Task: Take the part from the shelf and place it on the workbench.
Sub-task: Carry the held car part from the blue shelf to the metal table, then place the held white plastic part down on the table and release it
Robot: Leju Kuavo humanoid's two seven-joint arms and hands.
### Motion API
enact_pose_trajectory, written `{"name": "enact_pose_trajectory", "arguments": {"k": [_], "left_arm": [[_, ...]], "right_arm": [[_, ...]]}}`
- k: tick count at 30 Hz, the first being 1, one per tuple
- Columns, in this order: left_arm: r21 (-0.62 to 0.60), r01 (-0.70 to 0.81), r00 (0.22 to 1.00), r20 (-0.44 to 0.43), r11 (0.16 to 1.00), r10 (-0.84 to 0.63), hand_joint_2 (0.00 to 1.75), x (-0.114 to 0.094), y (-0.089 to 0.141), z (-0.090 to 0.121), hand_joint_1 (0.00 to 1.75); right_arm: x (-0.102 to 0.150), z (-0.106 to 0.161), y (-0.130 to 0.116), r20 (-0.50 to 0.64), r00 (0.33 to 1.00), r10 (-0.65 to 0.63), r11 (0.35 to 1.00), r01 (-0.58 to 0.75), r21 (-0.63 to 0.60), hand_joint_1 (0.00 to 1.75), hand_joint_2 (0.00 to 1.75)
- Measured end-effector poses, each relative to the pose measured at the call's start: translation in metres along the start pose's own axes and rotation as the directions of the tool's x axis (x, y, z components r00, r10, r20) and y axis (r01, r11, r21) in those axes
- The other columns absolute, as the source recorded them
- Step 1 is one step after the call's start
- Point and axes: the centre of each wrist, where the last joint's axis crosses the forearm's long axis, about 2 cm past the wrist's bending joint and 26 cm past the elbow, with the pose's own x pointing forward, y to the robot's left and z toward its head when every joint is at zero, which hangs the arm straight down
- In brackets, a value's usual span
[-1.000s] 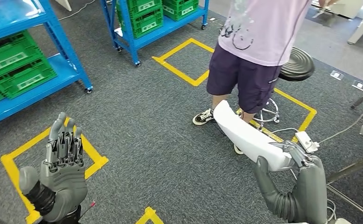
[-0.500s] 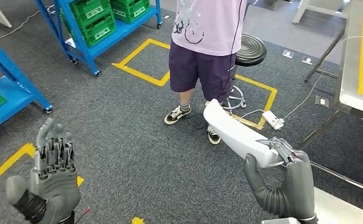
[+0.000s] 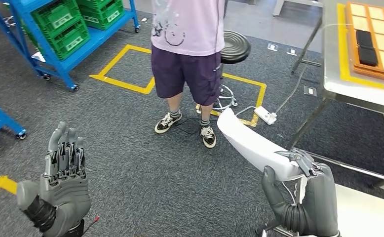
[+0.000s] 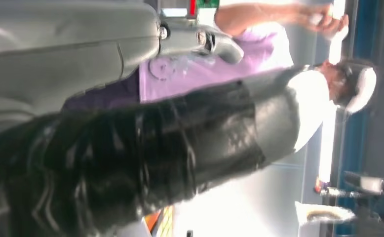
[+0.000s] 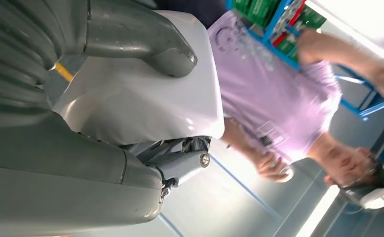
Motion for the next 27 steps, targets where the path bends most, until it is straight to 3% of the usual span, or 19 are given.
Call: {"name": "enact_pose_trajectory", "arguments": {"k": [27], "left_arm": [[0.008, 0.011, 1.000, -0.021, 1.000, -0.011, 0.00, 0.0002, 0.0009, 0.0061, 0.00]], "right_arm": [[0.0000, 0.0070, 0.0040, -0.040, 0.999, -0.012, 1.000, 0.012, 0.018, 1.75, 1.75]]}}
